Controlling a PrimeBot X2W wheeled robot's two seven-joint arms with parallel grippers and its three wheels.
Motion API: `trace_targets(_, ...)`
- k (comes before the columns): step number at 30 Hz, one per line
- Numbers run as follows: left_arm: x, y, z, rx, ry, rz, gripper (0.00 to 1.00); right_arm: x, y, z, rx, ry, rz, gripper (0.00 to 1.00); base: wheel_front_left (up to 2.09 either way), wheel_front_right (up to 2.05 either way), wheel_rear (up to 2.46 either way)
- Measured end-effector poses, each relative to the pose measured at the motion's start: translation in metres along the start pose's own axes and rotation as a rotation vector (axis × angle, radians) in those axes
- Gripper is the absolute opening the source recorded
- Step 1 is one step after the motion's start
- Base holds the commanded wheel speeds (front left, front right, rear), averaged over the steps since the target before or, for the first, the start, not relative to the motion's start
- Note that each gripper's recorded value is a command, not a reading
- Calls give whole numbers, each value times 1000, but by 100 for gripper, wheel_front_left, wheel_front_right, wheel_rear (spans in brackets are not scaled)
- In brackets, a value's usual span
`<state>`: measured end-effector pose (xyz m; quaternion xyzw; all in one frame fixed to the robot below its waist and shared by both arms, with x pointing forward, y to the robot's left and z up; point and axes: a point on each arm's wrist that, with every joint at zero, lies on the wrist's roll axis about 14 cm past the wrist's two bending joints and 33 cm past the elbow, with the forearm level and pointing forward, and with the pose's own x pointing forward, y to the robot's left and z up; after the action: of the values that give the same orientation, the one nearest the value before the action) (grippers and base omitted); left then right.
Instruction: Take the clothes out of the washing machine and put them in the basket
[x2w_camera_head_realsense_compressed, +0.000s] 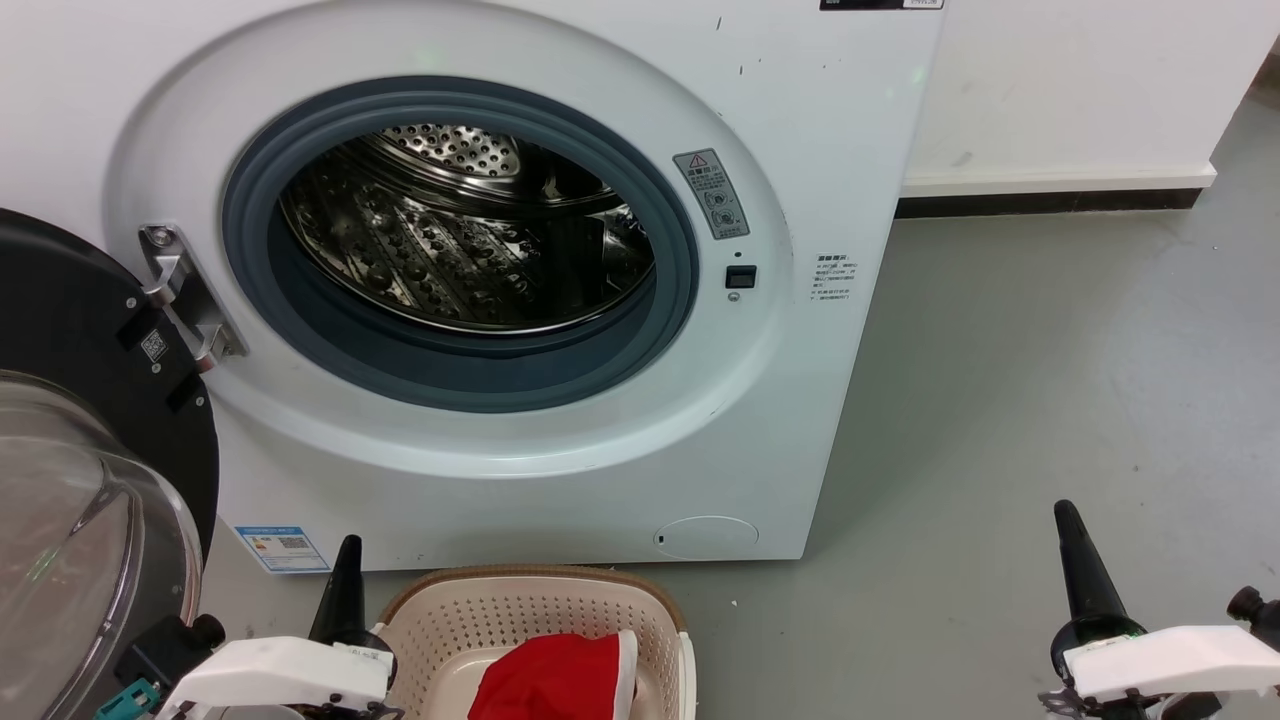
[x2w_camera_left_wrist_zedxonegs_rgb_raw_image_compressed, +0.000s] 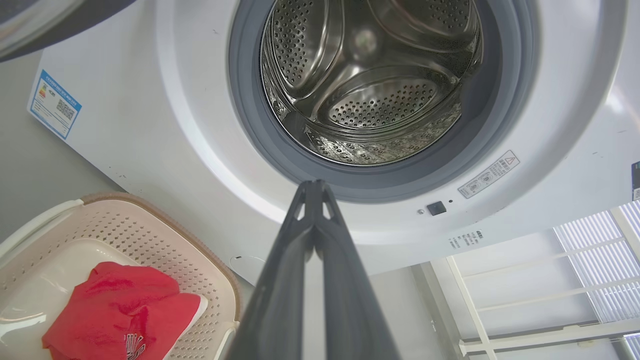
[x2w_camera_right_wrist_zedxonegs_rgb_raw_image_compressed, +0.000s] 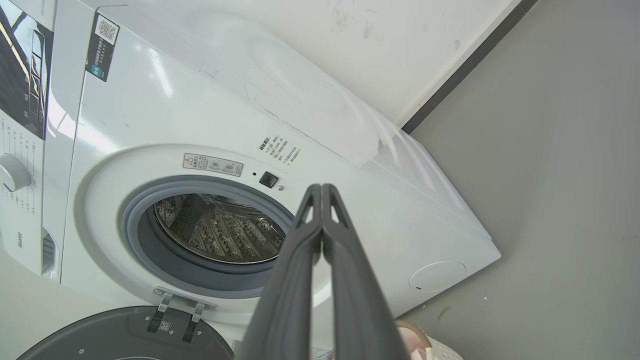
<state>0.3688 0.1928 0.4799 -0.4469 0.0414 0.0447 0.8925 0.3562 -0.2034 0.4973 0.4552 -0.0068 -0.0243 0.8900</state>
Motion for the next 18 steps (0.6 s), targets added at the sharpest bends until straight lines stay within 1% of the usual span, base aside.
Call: trace_targets(18,5,-3,3,-205,14,-18,0,10,1,0,195,14,-5,0,0,0,0)
